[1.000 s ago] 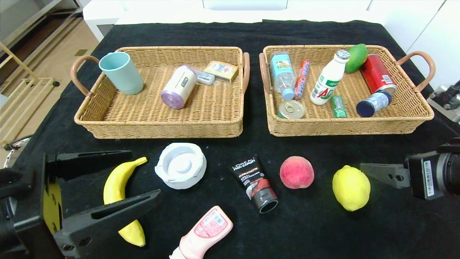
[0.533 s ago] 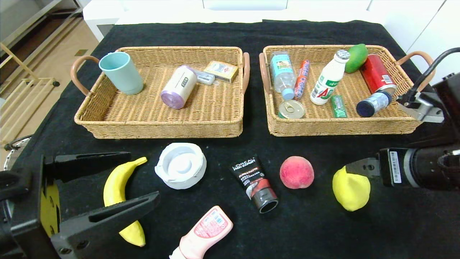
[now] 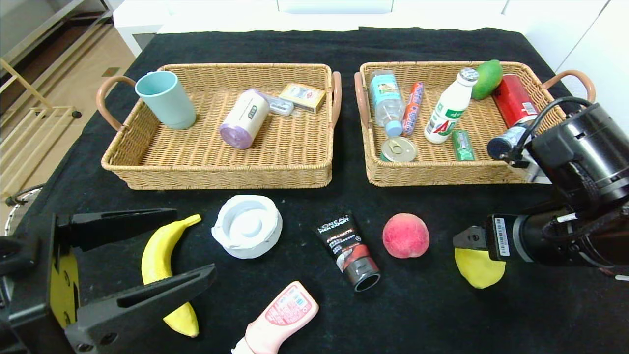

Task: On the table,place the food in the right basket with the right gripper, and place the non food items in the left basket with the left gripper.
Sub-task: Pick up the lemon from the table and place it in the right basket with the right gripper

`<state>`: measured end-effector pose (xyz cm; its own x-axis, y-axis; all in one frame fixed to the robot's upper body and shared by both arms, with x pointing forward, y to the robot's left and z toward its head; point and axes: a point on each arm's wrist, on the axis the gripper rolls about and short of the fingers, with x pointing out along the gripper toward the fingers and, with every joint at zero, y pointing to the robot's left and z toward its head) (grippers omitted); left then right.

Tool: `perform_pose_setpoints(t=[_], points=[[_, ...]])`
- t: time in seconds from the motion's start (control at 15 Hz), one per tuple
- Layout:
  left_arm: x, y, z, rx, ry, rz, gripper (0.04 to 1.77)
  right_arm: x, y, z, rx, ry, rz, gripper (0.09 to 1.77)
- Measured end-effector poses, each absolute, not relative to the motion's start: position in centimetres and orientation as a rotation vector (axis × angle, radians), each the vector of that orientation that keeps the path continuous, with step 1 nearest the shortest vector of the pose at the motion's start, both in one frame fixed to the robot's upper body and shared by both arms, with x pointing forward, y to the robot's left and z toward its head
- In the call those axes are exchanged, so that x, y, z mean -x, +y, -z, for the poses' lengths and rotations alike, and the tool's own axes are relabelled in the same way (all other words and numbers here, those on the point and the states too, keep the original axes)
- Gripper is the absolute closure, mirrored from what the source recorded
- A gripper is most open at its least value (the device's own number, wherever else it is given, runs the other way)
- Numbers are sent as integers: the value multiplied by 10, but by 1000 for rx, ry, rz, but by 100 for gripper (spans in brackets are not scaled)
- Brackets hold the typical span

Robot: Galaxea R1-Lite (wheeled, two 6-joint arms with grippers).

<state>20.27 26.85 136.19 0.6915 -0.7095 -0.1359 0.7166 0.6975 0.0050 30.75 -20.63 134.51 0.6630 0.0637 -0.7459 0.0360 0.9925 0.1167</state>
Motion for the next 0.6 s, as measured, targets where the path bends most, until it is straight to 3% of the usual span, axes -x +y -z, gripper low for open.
perform_pose_setpoints(t=[0.6], points=[[-199,270,-1364,-59,112,798,9,-320,-198,-1327,-128,899,19,15]])
